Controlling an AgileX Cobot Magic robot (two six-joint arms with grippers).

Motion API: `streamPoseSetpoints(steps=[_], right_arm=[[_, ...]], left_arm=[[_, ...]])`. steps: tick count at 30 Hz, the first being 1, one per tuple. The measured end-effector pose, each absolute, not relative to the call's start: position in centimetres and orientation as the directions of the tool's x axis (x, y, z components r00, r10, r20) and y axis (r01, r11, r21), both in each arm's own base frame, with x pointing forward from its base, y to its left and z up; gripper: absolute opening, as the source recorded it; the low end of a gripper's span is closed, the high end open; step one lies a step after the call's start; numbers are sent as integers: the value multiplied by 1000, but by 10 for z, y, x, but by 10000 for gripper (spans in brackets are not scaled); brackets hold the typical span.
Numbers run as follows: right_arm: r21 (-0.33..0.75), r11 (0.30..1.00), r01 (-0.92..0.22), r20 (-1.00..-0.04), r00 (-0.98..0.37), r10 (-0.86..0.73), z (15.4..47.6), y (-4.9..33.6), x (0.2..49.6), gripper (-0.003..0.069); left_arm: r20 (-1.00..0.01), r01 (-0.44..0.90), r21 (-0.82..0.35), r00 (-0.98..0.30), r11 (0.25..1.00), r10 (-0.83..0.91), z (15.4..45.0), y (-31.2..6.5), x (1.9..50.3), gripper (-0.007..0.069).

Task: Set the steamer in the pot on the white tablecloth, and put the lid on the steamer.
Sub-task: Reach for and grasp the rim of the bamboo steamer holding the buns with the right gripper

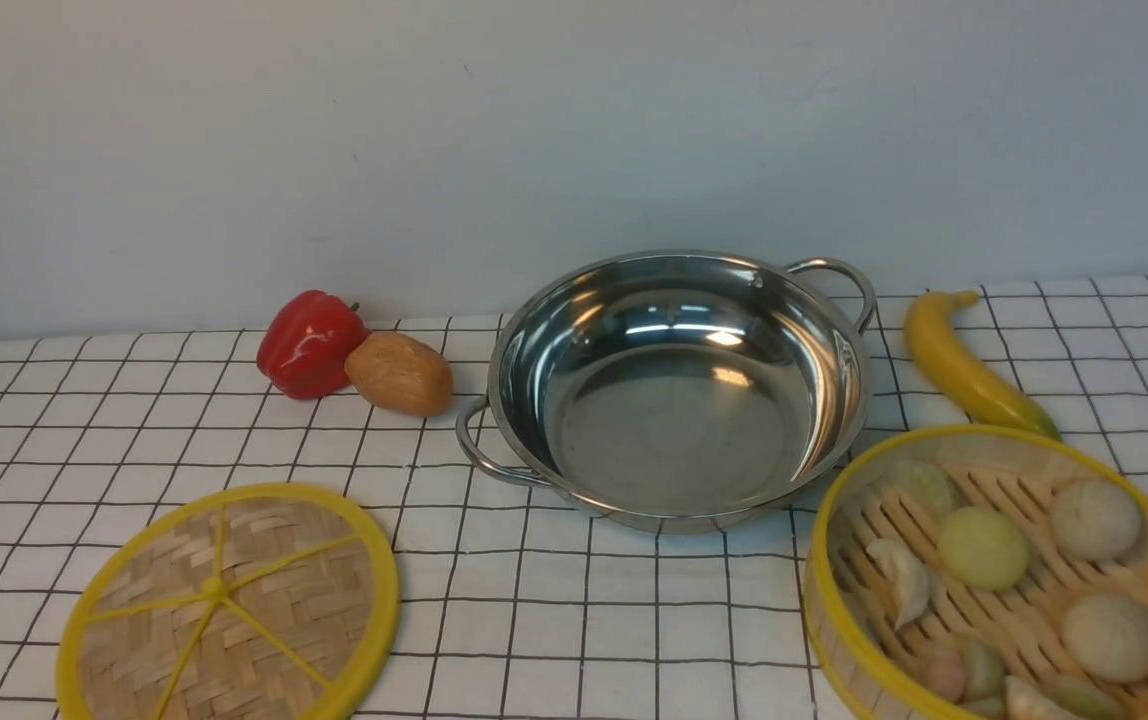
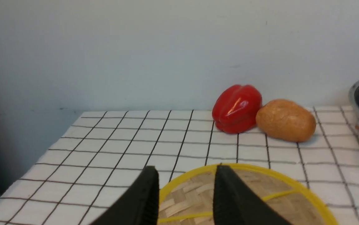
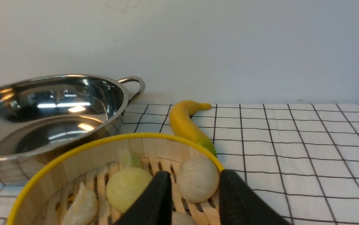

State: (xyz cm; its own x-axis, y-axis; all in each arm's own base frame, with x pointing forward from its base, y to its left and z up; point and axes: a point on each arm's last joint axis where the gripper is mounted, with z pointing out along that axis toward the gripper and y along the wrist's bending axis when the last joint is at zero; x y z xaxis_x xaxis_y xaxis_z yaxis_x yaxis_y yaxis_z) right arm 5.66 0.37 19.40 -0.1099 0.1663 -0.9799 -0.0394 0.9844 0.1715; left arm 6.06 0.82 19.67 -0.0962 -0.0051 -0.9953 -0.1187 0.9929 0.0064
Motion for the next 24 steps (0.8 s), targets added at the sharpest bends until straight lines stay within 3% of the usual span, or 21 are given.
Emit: streamPoseSetpoints(steps=[4,6,10,14,19,24], right_arm=[[369,929,-45,-926,-100,363,196,6,57,240],[587,808,-48,-808,-101,581,198,7,57,240],[785,618,-46,-619,-116,777,200,9,56,240],[830,556,-49,-557,-110,823,201,9,57,240],[840,540,-50,-542,-108,833,202,9,57,240],[908,408,-99,-408,20,913,212,0,57,240]], left_arm=[[-988,-101,-149,-17,984,-151,203,6,61,243],[-915,-62,-401,72,914,-396,209,5,61,243],[-780,-2,-615,144,788,-609,216,6,61,243],[-737,22,-661,166,750,-655,218,6,60,243],[-738,28,-658,172,752,-652,219,6,60,243],[-727,78,-648,235,758,-645,226,6,59,243]])
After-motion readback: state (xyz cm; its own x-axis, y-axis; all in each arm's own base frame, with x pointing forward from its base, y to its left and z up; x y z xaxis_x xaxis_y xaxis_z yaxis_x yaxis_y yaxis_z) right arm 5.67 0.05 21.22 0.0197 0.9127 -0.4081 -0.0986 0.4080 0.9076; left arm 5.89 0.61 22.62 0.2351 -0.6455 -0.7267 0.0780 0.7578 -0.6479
